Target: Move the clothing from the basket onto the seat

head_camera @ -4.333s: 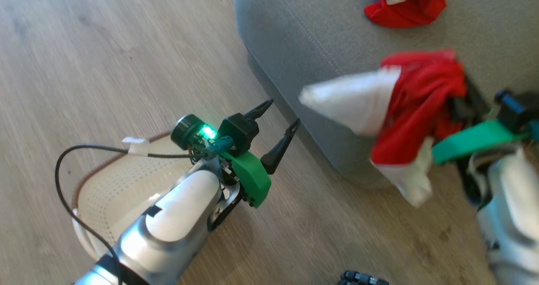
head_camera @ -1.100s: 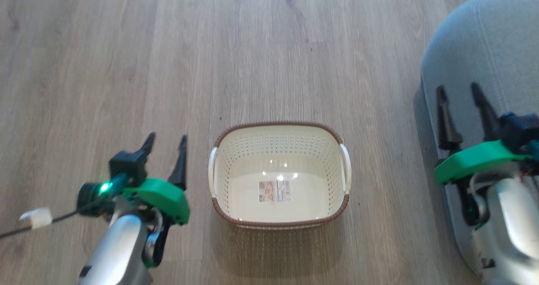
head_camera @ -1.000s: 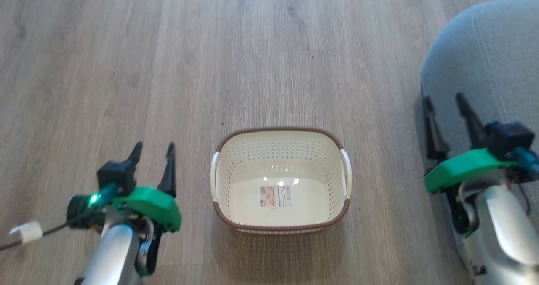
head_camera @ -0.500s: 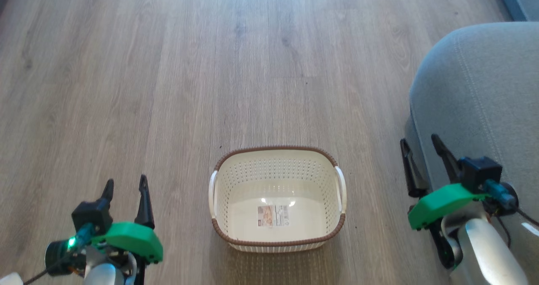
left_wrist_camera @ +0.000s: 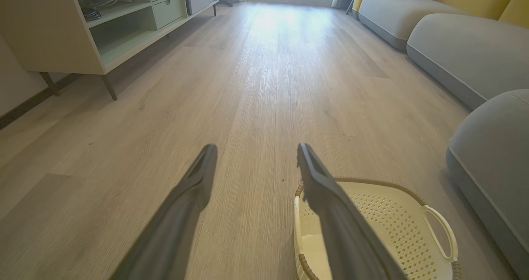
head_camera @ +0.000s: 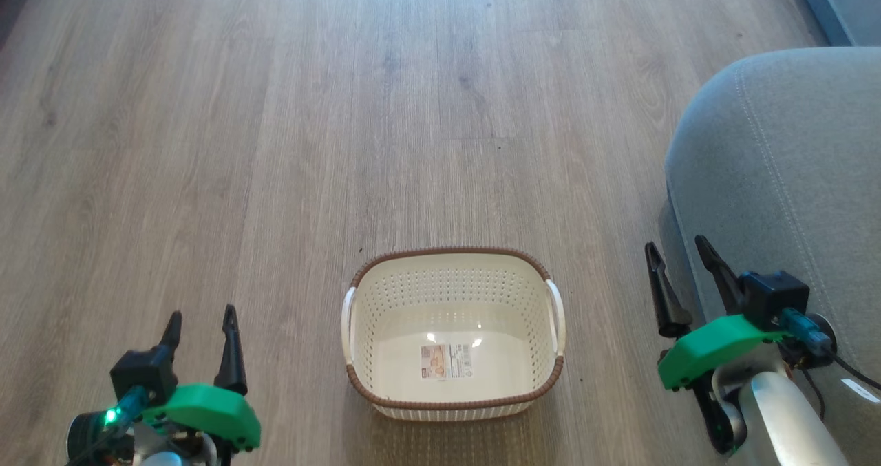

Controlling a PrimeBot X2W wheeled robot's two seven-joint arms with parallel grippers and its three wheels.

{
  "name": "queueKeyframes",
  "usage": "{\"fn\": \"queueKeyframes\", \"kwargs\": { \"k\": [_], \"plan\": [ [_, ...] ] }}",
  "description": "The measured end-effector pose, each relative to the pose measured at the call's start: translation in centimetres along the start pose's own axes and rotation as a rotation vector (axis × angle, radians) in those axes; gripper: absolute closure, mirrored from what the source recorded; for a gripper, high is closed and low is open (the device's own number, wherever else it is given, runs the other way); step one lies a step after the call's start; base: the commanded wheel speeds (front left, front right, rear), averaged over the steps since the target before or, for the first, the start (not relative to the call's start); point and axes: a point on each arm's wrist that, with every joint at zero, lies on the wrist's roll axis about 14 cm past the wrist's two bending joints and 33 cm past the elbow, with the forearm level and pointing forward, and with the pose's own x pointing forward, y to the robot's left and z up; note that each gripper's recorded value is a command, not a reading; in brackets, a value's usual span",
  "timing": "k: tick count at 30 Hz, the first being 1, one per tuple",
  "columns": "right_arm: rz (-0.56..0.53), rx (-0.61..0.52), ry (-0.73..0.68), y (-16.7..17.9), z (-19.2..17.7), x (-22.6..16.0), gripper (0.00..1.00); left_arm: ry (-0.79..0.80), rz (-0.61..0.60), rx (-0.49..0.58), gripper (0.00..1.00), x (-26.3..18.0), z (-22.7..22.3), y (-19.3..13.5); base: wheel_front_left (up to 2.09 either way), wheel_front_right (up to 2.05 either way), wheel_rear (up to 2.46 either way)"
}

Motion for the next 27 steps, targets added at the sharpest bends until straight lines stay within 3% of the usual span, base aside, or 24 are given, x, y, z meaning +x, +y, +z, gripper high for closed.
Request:
{"fn": "queueKeyframes", "kwargs": {
  "k": [5, 6, 12, 27],
  "plan": [
    [0.0, 0.0, 0.0, 0.0, 0.0, 0.0, 0.0, -0.004, -0.022, -0.015, 0.0, -0.1, 0.1, -0.3, 0.0, 0.0, 0.0],
    [-0.001, 0.002, 0.005, 0.0, -0.1, 0.0, 1.0, 0.003, -0.023, -0.016, 1.0, -0.2, -0.1, -0.3, 0.0, 0.0, 0.0],
    [-0.033, 0.037, 0.136, -0.6, -4.4, -2.3, 1.0, 0.131, 0.002, -0.038, 1.0, -2.1, -4.0, 0.3, 0.0, 0.0, 0.0],
    [-0.086, 0.204, 0.114, -1.3, -3.6, -2.0, 1.0, 0.149, 0.034, -0.209, 1.0, -1.9, -4.0, 0.5, 0.0, 0.0, 0.0]
  ]
}}
